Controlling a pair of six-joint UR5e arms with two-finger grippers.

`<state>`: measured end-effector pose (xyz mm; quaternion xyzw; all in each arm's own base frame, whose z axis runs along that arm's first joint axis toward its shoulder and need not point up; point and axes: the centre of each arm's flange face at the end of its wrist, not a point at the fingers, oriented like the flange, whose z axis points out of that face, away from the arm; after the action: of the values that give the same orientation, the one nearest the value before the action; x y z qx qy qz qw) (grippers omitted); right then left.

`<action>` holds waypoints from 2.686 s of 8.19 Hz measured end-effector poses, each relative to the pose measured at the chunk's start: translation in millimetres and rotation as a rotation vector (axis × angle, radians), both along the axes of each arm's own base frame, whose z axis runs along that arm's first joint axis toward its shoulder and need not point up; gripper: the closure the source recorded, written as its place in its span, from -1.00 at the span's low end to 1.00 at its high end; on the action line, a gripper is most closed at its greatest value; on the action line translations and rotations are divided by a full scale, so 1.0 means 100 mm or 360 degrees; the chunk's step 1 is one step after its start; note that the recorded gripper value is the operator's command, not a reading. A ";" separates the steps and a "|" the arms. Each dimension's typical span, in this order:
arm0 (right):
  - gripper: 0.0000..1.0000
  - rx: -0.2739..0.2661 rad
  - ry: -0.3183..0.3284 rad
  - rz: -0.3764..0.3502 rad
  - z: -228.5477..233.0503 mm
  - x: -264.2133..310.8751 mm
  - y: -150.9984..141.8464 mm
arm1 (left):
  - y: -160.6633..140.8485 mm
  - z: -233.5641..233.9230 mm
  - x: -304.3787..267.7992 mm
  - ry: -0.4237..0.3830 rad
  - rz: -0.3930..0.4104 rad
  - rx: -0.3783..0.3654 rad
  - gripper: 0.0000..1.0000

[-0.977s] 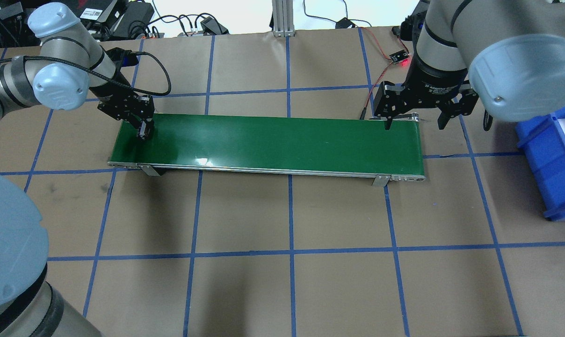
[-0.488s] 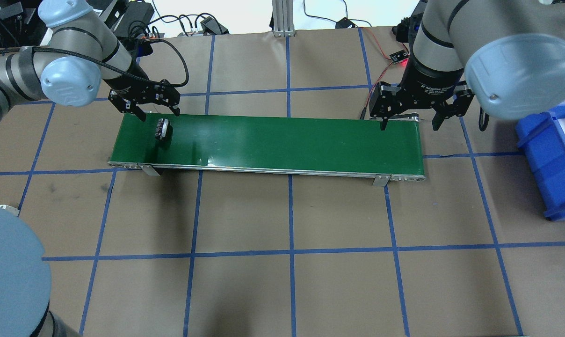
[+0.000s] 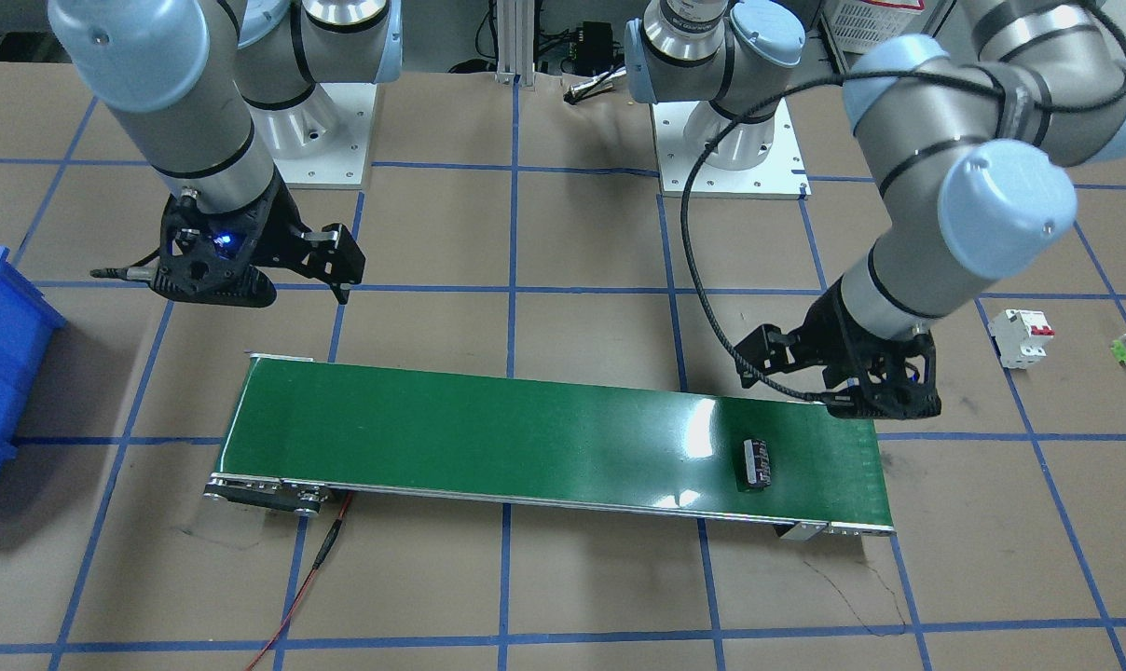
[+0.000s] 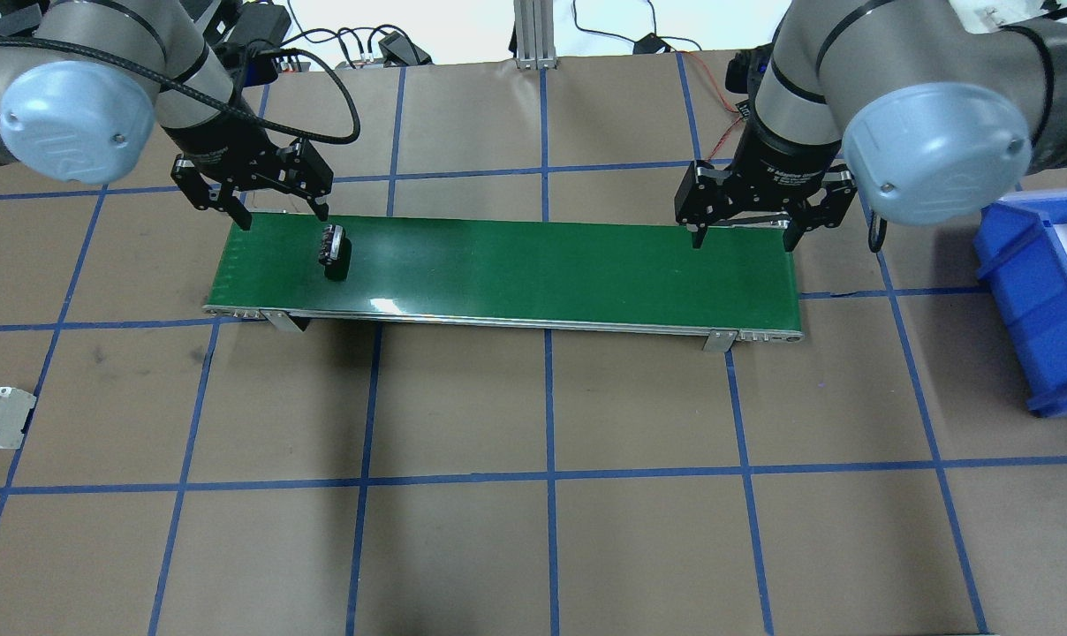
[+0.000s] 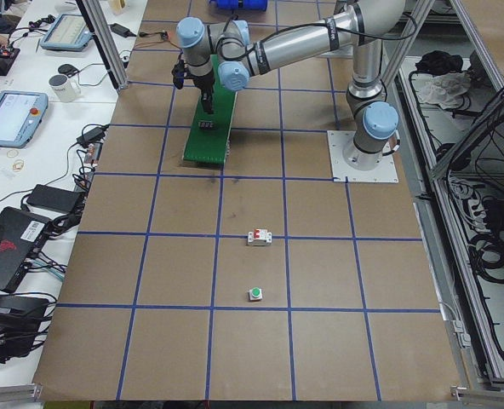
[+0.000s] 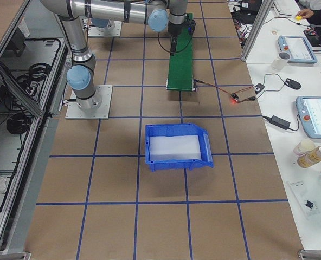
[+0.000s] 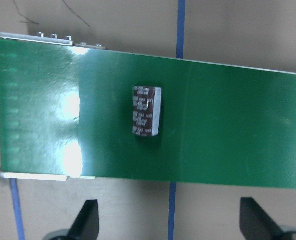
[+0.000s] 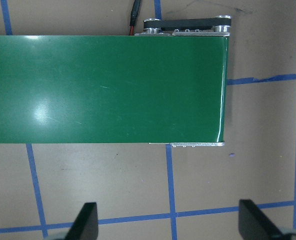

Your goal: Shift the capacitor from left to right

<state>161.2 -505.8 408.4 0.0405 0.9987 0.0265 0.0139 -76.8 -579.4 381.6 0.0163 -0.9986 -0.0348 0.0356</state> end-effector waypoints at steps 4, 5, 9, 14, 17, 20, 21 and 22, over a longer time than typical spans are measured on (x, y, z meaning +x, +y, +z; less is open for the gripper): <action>-1.00 -0.0026 -0.0262 0.0058 -0.66 -0.31 -0.21 | 0.71 0.78 -0.47 -0.0074 0.0002 -0.0006 -1.00; -1.00 -0.0042 -0.0330 0.0094 -0.82 -0.44 -0.29 | 0.80 0.87 -0.55 -0.0077 -0.0018 -0.0025 -1.00; -1.00 -0.0090 -0.0382 0.0250 -1.27 -0.59 -0.47 | 0.95 1.09 -0.61 -0.0070 -0.0041 -0.0095 -1.00; -1.00 -0.0091 -0.0359 0.0268 -1.41 -0.62 -0.55 | 0.94 1.09 -0.60 -0.0074 -0.0051 -0.0101 -1.00; -1.00 -0.0123 -0.0355 0.0266 -1.41 -0.62 -0.61 | 0.93 1.07 -0.61 -0.0067 -0.0052 -0.0098 -1.00; -1.00 -0.0115 -0.0350 0.0219 -1.46 -0.63 -0.64 | 0.93 1.06 -0.61 -0.0063 -0.0052 -0.0095 -1.00; -1.00 -0.0107 -0.0350 0.0203 -1.49 -0.63 -0.64 | 0.93 1.07 -0.61 -0.0063 -0.0052 -0.0096 -1.00; -1.00 -0.0100 -0.0350 0.0192 -1.50 -0.63 -0.64 | 0.93 1.07 -0.61 -0.0063 -0.0052 -0.0096 -1.00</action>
<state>98.1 -569.8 258.2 -0.0233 0.9921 0.0003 0.1229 -138.0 -486.2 488.1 -0.0003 -0.9999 -0.0049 0.0158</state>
